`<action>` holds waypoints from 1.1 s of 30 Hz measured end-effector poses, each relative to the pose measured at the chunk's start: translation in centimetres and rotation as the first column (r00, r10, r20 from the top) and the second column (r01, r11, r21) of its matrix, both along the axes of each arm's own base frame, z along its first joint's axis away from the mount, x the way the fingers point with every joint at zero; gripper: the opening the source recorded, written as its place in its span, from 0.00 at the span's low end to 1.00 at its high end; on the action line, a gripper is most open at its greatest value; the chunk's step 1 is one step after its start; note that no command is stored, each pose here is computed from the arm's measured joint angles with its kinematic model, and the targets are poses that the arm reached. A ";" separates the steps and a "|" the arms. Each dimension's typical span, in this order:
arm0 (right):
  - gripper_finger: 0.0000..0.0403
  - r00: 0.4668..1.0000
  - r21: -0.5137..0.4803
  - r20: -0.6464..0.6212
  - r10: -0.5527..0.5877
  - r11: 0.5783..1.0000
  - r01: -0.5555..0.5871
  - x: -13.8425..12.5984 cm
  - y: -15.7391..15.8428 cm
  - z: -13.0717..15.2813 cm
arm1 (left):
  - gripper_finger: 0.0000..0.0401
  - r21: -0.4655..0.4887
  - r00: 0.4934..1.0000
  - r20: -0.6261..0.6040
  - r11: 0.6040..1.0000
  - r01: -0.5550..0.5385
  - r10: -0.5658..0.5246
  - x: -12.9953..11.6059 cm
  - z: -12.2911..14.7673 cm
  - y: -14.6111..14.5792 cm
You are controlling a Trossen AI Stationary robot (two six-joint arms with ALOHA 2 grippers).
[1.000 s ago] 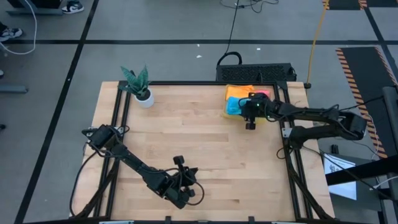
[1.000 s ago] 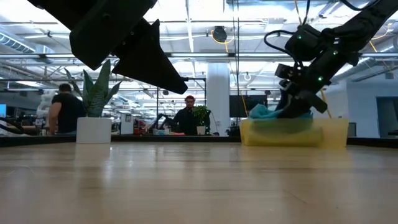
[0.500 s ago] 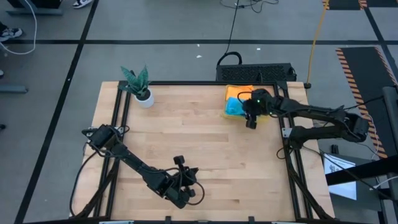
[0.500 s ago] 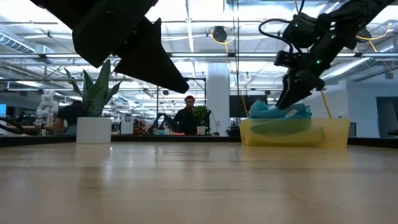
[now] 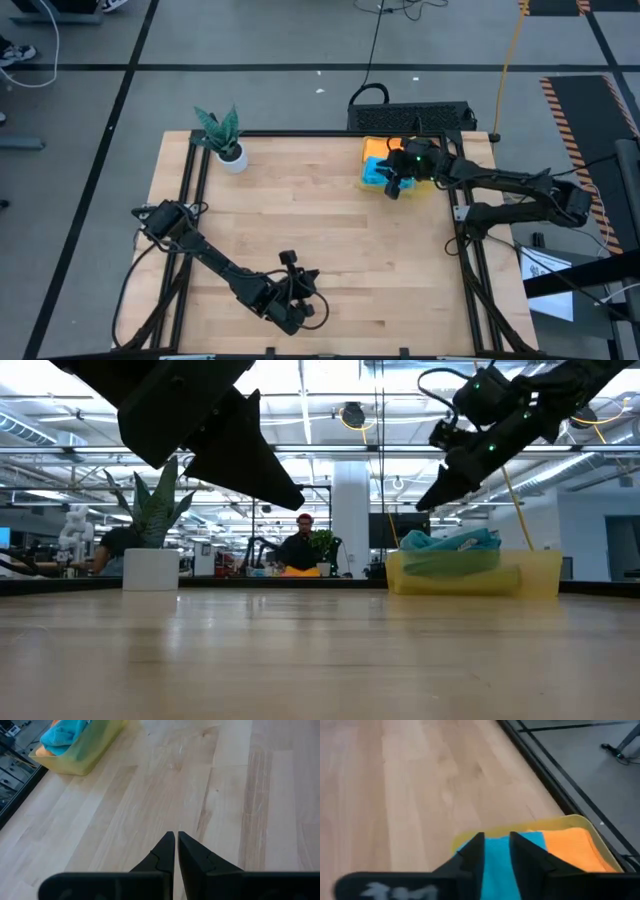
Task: Fold microfiber towels
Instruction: Put the blue kitchen towel into the yellow bin
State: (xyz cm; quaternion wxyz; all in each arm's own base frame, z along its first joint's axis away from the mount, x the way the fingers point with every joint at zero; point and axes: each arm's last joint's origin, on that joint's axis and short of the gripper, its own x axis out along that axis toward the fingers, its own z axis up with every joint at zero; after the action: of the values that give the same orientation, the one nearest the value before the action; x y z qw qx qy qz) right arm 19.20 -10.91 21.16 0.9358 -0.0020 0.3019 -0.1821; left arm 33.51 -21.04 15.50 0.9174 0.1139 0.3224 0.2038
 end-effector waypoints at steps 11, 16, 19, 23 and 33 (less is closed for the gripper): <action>0.03 1.000 0.151 0.003 0.024 0.988 -0.025 0.7 -1.6 -6.8 | 0.06 -0.006 1.000 0.011 1.000 0.003 -0.003 0.1 0.1 -0.1; 0.01 0.999 0.156 -0.027 0.024 0.988 -0.020 0.6 -2.3 -7.6 | 0.06 -0.005 1.000 0.011 1.000 0.004 -0.004 0.1 0.1 -0.1; 0.00 1.000 0.144 -0.007 0.008 0.990 -0.007 0.1 -2.3 -6.8 | 0.06 -0.005 1.000 0.011 1.000 0.004 -0.003 0.1 0.1 -0.1; 0.00 0.996 0.155 0.084 0.011 0.988 -0.024 -0.5 -1.8 -4.7 | 0.06 -0.005 1.000 0.011 1.000 0.003 -0.003 0.1 0.1 -0.1; 0.00 0.972 0.150 0.218 -0.090 0.987 0.058 -0.7 -2.0 -2.7 | 0.06 -0.014 1.000 0.018 1.000 -0.001 0.001 0.1 0.1 -0.1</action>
State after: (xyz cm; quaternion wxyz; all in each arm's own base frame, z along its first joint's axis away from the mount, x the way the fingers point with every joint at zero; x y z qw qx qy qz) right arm 18.48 -12.95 18.44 0.9541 0.0970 0.2063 -0.1940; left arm 33.64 -21.13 15.59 0.9209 0.1055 0.3155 0.2031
